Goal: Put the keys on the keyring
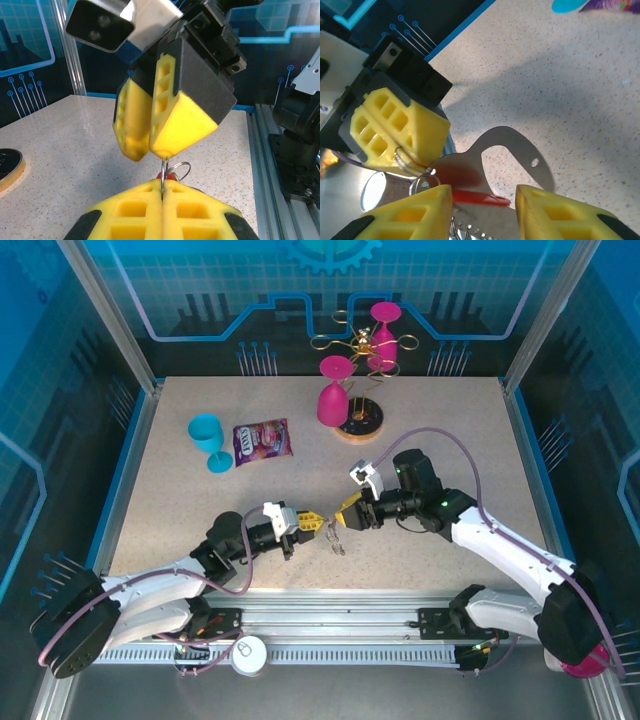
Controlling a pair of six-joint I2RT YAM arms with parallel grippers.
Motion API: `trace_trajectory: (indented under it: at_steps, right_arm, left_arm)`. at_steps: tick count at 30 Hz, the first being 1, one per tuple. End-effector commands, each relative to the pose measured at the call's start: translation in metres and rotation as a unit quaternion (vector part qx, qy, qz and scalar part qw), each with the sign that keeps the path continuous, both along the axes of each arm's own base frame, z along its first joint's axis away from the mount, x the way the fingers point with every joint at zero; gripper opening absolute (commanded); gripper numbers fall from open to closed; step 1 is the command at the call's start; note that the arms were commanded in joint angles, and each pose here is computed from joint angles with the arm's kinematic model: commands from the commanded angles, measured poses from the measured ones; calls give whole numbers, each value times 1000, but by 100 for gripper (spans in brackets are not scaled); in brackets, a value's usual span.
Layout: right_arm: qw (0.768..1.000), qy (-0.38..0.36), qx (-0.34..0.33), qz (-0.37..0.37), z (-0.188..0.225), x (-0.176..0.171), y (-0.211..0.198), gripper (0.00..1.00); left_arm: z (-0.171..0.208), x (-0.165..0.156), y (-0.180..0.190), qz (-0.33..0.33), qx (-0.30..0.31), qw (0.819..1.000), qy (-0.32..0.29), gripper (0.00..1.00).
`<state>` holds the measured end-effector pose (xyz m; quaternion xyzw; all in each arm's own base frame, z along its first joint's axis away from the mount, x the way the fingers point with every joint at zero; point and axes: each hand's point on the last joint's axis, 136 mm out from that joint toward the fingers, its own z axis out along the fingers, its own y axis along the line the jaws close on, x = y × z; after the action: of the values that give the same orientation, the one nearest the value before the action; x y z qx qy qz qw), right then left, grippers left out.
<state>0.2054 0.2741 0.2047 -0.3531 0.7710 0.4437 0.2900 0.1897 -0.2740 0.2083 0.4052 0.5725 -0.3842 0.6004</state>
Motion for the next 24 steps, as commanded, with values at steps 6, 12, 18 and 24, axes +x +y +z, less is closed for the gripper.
trace_trajectory:
  at_steps: [6,12,18,24]
  right_arm:
    - [962,-246,44,112,31,-17,13,37]
    - [959,-241,36,145,24,-24,20,32]
    - [958,-250,2,141,9,-21,18,29]
    - [956,-251,-4,153,6,-24,23,27]
  left_arm:
    - [7,-7,-5,-24,-20,1000,-1,0]
    - [7,-8,-7,-32,-25,999,3,0]
    - [8,-9,-8,-37,-26,999,3,0]
    - [9,-9,-8,-41,-29,999,2,0]
